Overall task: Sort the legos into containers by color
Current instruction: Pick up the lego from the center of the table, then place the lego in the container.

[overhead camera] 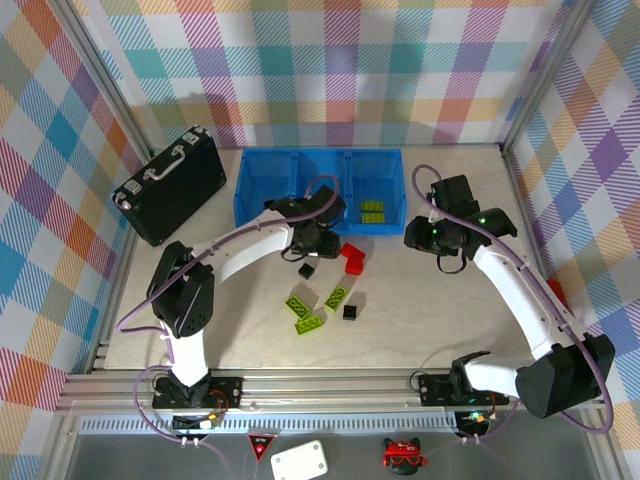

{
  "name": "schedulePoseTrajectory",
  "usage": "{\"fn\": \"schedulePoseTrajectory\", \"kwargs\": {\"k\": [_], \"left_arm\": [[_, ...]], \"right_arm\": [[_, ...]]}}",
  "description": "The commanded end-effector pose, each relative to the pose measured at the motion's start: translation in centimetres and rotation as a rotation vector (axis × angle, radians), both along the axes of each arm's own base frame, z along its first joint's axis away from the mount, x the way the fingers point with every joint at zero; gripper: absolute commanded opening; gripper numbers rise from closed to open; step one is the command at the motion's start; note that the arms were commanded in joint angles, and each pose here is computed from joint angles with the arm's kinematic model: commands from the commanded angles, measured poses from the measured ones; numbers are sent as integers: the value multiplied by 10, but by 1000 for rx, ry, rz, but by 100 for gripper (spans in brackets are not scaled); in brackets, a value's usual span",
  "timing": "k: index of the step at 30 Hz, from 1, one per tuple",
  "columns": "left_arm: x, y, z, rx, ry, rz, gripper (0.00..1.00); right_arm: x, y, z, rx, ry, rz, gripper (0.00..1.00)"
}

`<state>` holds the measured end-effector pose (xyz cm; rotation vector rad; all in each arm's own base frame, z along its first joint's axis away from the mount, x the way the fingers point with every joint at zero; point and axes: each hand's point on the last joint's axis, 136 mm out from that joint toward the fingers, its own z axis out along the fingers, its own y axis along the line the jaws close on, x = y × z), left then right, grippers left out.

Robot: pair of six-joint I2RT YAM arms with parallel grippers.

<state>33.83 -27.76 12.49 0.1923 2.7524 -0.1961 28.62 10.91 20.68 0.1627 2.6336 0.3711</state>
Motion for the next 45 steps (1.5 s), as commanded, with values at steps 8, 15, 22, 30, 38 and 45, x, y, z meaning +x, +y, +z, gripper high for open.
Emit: {"fn": "schedulePoseTrajectory", "kwargs": {"k": [8,15,22,30,38,45], "left_arm": [[86,5,13,27,-105,50,59],[137,9,4,59,-179,62,59],[156,-1,-12,63,-165,34,59],[150,-1,-32,59,-121,50,63],[144,1,-13,25,-142,61,71],[137,1,18,-13,-170,57,73]], "right_arm": [[-12,-10,10,-23,-10,-17,38],[-18,-12,13,-24,-11,-17,38],[-22,-16,18,-31,-18,-24,39],[-22,-16,20,-31,-24,-24,39],[-20,-13,20,-20,-26,-18,39],[-19,-9,17,3,-18,-13,39]]}}
